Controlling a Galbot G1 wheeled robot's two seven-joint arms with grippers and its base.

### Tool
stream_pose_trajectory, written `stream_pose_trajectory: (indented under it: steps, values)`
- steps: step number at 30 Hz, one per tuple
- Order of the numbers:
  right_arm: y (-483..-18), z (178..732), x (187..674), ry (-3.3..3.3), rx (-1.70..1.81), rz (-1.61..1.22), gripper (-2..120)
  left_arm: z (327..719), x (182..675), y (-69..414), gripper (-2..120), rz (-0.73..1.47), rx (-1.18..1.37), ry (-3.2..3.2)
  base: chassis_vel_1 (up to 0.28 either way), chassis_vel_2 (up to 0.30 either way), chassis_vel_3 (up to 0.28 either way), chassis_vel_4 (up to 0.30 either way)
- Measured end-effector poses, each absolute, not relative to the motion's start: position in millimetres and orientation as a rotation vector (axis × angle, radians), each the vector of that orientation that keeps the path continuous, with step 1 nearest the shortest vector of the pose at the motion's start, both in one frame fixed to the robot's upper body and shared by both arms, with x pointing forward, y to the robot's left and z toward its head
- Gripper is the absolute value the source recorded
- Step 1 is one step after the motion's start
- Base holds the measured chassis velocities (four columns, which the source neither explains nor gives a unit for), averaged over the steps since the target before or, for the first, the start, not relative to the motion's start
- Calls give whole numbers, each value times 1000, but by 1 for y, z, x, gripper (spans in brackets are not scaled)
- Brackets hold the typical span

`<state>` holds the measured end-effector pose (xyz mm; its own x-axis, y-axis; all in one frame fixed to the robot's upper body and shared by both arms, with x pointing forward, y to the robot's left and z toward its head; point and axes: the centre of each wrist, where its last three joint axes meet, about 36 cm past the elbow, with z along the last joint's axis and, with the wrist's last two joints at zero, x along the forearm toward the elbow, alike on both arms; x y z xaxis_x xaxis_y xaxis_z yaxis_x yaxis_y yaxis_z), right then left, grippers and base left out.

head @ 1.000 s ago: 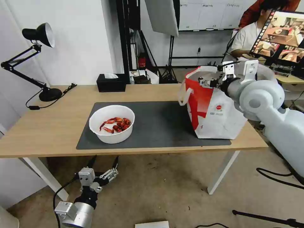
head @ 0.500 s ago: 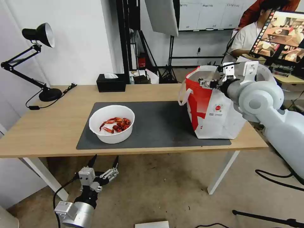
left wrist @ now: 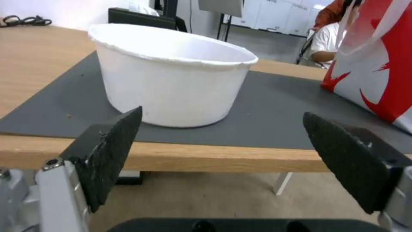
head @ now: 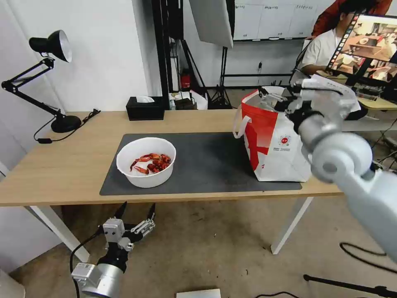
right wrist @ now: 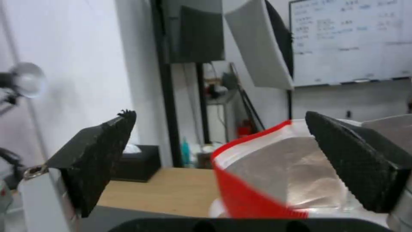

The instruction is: Pick up the trash from the table and place it into the takeout bag.

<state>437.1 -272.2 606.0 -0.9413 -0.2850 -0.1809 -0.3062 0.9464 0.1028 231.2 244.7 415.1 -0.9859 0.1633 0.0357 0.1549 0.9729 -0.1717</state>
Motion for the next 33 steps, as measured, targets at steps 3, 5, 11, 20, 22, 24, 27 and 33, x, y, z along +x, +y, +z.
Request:
stream_pose_trajectory:
  steps: [3,5,11,20,22,24,27,33]
  values:
    - [-274,592,420,2896,-471,229,100,415,232,244,100,264,-250,-3073,0,0,0,0]
    - [-278,572,399,2857,-463,241,100,415,233,244,100,264,-250,-3074,0,0,0,0]
    - [-285,519,358,2849,-408,219,100,413,234,244,100,268,-250,-3073,0,0,0,0]
    - [-279,422,293,2925,-326,156,100,409,230,237,100,281,-278,-3069,0,0,0,0]
    - [-275,409,287,2939,-336,163,100,409,230,238,100,275,-289,-3068,0,0,0,0]
    - [-273,402,283,2942,-345,156,100,409,230,239,100,274,-294,-3067,0,0,0,0]
    - [-265,391,279,2955,-365,148,100,409,229,238,100,275,-300,-3064,0,0,0,0]
    - [-264,382,277,2983,-359,122,100,408,229,240,100,256,-309,-3061,0,0,0,0]
